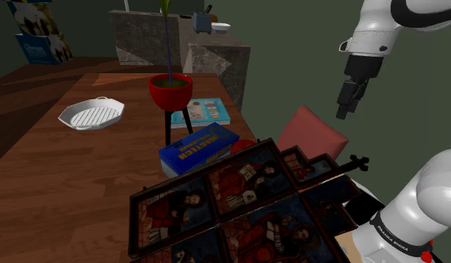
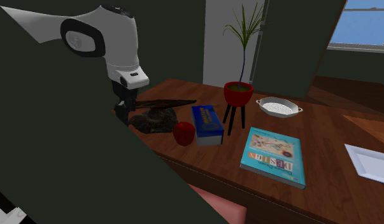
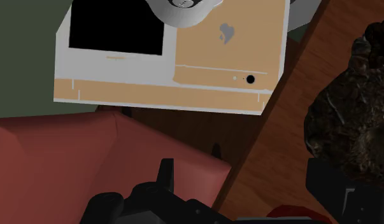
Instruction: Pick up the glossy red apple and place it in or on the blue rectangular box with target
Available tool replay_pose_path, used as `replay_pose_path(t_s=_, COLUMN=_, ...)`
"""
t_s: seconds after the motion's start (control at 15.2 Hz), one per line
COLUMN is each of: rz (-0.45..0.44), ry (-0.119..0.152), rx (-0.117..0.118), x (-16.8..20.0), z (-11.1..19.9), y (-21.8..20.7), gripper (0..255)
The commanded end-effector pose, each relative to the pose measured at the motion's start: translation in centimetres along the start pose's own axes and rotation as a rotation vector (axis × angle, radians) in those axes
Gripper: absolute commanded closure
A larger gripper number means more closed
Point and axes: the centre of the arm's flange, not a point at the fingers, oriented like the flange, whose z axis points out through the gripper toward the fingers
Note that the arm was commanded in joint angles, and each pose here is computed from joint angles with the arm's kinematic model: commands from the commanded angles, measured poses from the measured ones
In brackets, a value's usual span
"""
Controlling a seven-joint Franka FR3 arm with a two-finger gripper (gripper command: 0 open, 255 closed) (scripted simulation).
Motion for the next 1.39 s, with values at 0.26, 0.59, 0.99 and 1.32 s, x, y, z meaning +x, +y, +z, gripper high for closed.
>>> replay_pose_path(t_s=0.26, rz=0.053, ry=0.068, rx=-0.031, x=2.1, z=2.1, y=-4.3, gripper=0)
replay_pose_path(t_s=0.59, rz=0.120, ry=0.154, rx=-0.071, x=5.2, z=4.6, y=-9.4, gripper=0)
replay_pose_path(t_s=0.99, rz=0.199, ry=0.256, rx=-0.118, x=9.6, z=7.5, y=-15.0, gripper=0)
replay_pose_path(t_s=1.32, rz=0.266, ry=0.341, rx=-0.157, x=13.8, z=9.8, y=-19.4, gripper=0)
